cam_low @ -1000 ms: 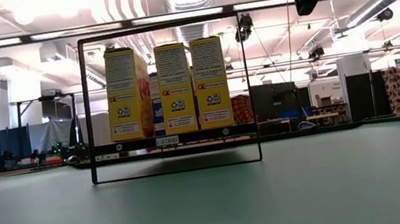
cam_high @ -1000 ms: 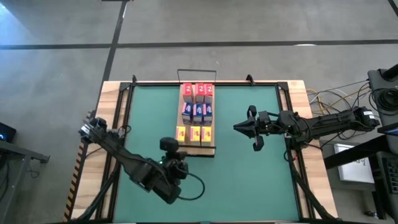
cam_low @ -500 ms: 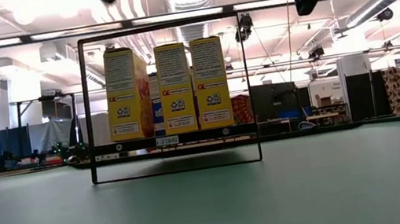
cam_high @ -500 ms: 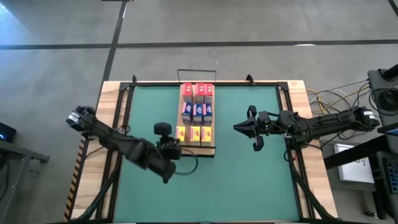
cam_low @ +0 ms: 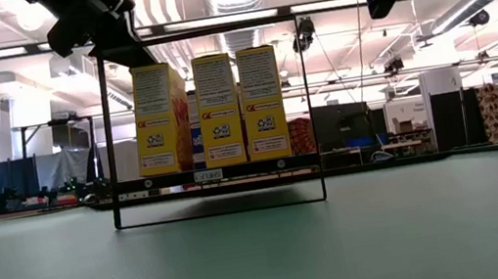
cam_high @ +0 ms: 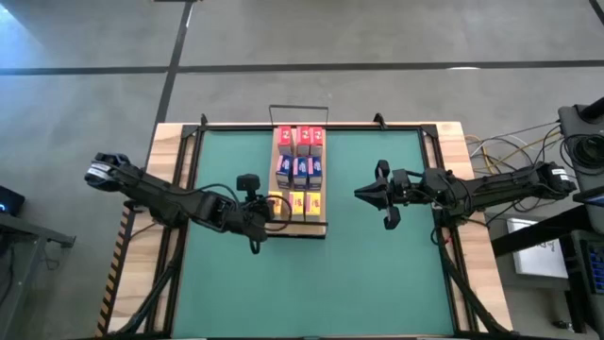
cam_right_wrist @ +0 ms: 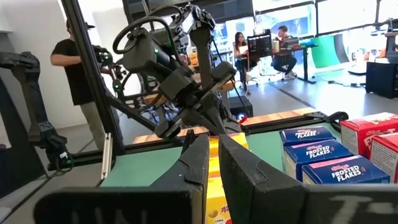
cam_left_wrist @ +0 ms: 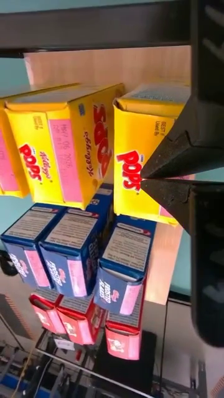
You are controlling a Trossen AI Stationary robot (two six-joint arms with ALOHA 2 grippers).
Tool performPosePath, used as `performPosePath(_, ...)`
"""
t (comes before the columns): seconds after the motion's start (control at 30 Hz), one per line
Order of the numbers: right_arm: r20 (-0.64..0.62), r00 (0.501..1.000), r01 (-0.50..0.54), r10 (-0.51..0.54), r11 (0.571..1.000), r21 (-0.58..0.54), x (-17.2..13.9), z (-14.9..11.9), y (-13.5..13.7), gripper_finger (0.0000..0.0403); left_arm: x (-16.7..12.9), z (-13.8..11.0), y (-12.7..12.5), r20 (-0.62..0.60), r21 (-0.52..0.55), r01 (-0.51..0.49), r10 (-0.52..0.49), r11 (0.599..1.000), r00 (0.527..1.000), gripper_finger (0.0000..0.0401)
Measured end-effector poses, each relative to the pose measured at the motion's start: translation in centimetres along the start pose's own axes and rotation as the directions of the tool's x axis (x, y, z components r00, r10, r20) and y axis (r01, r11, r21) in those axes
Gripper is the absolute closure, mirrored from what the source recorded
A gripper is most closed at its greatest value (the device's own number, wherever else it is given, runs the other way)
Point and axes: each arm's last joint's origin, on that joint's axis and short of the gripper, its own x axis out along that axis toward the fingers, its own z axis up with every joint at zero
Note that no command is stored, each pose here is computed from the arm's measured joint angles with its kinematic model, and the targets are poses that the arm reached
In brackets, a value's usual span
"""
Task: Stack cereal on shelf
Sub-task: Put the yellow cereal box on the shelf and align it with the other yellow cereal box, then return to Home Position
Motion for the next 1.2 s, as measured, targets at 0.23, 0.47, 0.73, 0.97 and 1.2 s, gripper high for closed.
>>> performPosePath(0.23,-0.003,1.0,0.001,-0.001,1.0,-0.011,0.0,0.0,0.0,0.0376,0.3,0.1,-0.1,0.019,-0.031,-0.044,0.045,0.999,0.999,0.0401)
performPosePath(0.47,-0.007,1.0,0.002,-0.002,1.0,-0.011,0.0,-0.1,0.0,0.0376,0.8,0.2,-0.3,0.018,-0.057,-0.071,0.072,0.996,0.997,0.0401)
performPosePath(0.73,-0.008,1.0,0.002,-0.002,1.0,-0.011,0.0,-0.1,0.0,0.0376,0.4,0.5,-0.1,0.029,-0.083,-0.065,0.067,0.994,0.997,0.0401)
performPosePath(0.97,-0.01,1.0,0.002,-0.002,1.0,-0.026,0.0,-0.1,0.0,0.0376,-0.4,1.2,0.2,0.036,-0.061,-0.058,0.06,0.996,0.998,0.0401)
performPosePath(1.2,-0.045,0.997,-0.062,0.056,0.989,-0.131,-0.7,-1.3,0.0,0.0376,-2.7,1.7,-0.1,0.126,0.065,0.045,-0.053,0.997,0.991,0.0401)
